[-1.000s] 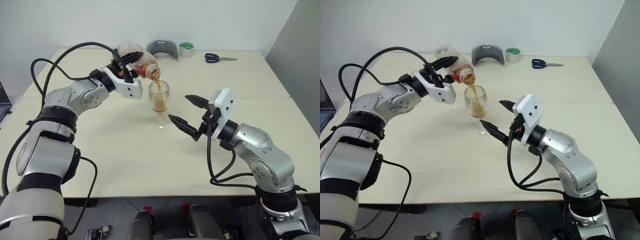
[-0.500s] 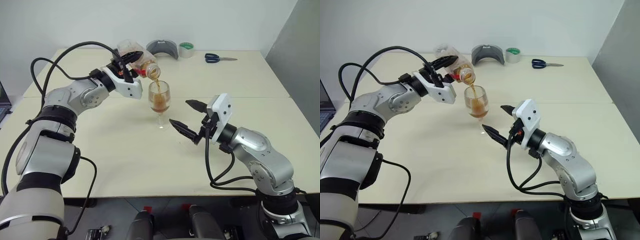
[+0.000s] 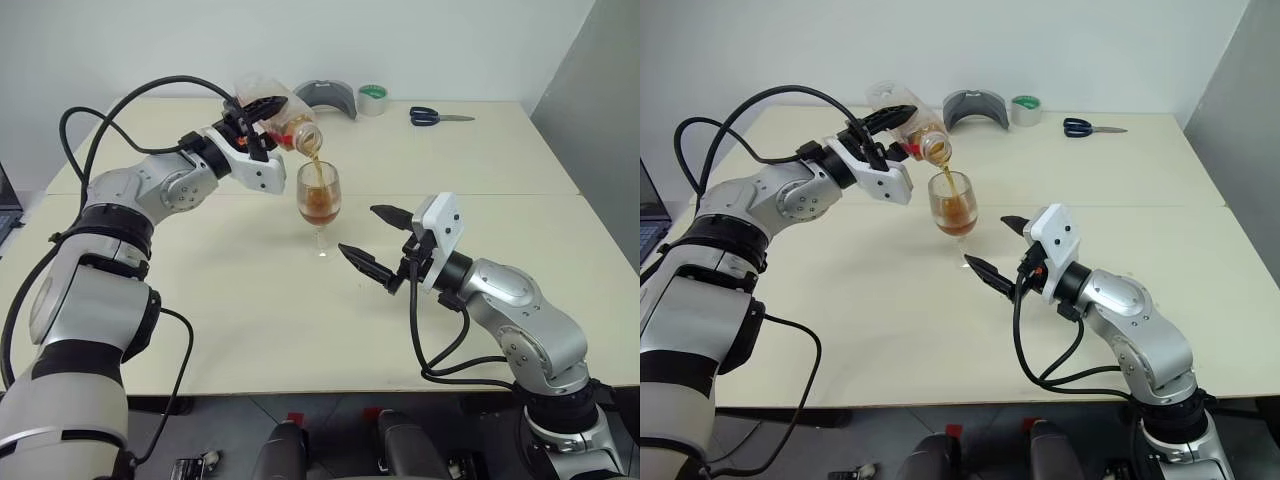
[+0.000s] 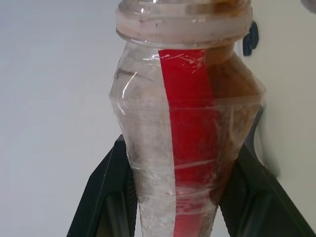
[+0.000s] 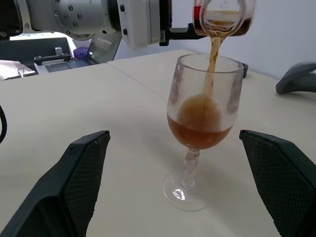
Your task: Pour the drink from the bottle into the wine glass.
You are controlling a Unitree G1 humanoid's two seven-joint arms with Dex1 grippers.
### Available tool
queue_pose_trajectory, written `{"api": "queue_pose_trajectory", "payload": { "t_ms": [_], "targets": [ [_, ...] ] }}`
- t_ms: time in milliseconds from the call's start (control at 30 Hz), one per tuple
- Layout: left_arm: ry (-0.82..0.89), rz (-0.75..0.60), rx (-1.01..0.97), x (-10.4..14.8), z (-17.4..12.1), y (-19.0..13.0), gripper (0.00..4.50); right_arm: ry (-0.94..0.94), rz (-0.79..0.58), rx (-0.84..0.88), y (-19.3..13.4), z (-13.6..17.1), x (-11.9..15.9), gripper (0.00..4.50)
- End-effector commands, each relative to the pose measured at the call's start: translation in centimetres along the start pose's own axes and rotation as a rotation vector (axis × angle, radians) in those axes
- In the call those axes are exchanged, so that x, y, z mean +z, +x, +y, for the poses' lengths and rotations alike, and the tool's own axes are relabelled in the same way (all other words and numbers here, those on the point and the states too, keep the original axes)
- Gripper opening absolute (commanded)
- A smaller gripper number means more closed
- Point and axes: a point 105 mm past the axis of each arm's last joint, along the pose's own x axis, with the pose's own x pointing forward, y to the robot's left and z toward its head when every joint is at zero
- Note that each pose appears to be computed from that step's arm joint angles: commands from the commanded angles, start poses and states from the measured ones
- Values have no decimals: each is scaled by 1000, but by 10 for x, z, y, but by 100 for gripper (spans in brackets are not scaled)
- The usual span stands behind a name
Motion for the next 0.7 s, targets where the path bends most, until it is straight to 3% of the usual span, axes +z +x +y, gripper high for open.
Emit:
{"api": "queue_pose_trajectory", "payload": {
  "t_ms": [33,700],
  "targets": [
    [28,11,73,-5,24,1,177,-26,-48,21,-2,5,13,450],
    [-11,29,77,-6,21,3,177,-28,-43,17,-3,6,13,450]
  ]
}}
